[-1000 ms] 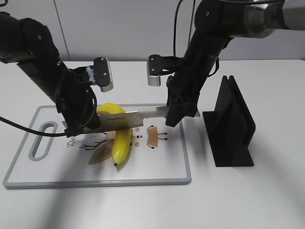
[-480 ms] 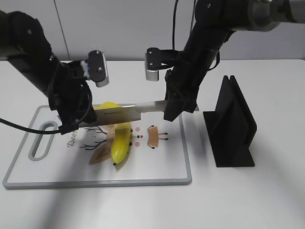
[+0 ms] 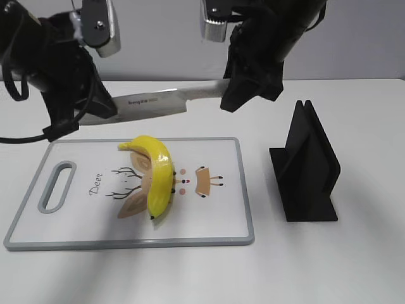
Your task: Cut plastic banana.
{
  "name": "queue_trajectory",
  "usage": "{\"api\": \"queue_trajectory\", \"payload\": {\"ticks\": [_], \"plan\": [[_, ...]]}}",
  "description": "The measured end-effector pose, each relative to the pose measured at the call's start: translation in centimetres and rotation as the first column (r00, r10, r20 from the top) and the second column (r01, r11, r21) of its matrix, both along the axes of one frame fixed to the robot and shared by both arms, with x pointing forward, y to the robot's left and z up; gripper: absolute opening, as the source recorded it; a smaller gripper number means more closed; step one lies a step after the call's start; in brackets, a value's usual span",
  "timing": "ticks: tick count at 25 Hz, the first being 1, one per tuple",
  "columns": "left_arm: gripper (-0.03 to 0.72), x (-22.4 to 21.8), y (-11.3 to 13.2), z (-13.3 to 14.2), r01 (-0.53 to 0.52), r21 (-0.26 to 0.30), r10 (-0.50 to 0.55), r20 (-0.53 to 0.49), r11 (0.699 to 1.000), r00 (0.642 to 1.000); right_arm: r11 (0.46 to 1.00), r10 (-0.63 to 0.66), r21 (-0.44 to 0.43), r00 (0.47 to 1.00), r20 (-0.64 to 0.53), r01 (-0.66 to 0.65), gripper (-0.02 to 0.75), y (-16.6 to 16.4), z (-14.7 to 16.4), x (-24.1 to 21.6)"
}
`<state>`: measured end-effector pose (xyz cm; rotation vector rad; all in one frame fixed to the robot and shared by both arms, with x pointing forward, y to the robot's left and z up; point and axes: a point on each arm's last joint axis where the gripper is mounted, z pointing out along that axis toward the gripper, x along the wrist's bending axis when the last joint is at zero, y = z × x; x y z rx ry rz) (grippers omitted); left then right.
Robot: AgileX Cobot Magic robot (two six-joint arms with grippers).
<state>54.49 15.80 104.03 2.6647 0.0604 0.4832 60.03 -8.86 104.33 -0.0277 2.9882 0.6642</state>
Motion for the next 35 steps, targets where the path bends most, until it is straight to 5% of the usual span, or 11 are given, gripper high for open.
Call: {"api": "queue_trajectory", "payload": {"ticks": [11, 14, 21, 27, 30, 35], "plan": [[0.055, -0.3, 0.0, 0.9, 0.001, -0.015, 0.000, 0.029, 1.000, 1.000, 1.000, -0.005, 0.012, 1.000, 0.017, 0.005, 0.163, -0.2, 1.1, -0.4], [0.164, -0.1, 0.2, 0.9, -0.012, -0.015, 0.013, 0.042, 1.000, 0.999, 1.000, -0.011, -0.005, 1.000, 0.009, 0.011, 0.163, -0.4, 1.0, -0.4], [0.563, 0.4, 0.1, 1.3, -0.049, -0.062, 0.054, 0.085, 0.997, 0.995, 1.000, -0.009, -0.023, 1.000, 0.004, 0.009, 0.163, -0.6, 0.9, -0.4], [0.631, 0.5, 0.1, 1.6, -0.143, -0.124, 0.151, 0.058, 0.982, 0.987, 0.999, -0.012, -0.050, 1.000, 0.014, 0.013, 0.162, -0.8, 0.8, -0.3], [0.631, 0.8, 0.8, 2.2, -0.339, -0.163, 0.347, 0.022, 0.927, 0.938, 0.991, -0.092, -0.093, 0.996, 0.005, 0.092, 0.162, -1.3, 0.7, -0.2], [0.618, 1.5, 3.8, 4.0, -0.681, -0.131, 0.675, -0.095, 0.720, 0.732, 0.918, -0.380, -0.145, 0.924, -0.043, 0.370, 0.162, -2.0, 0.4, 0.1]]}}
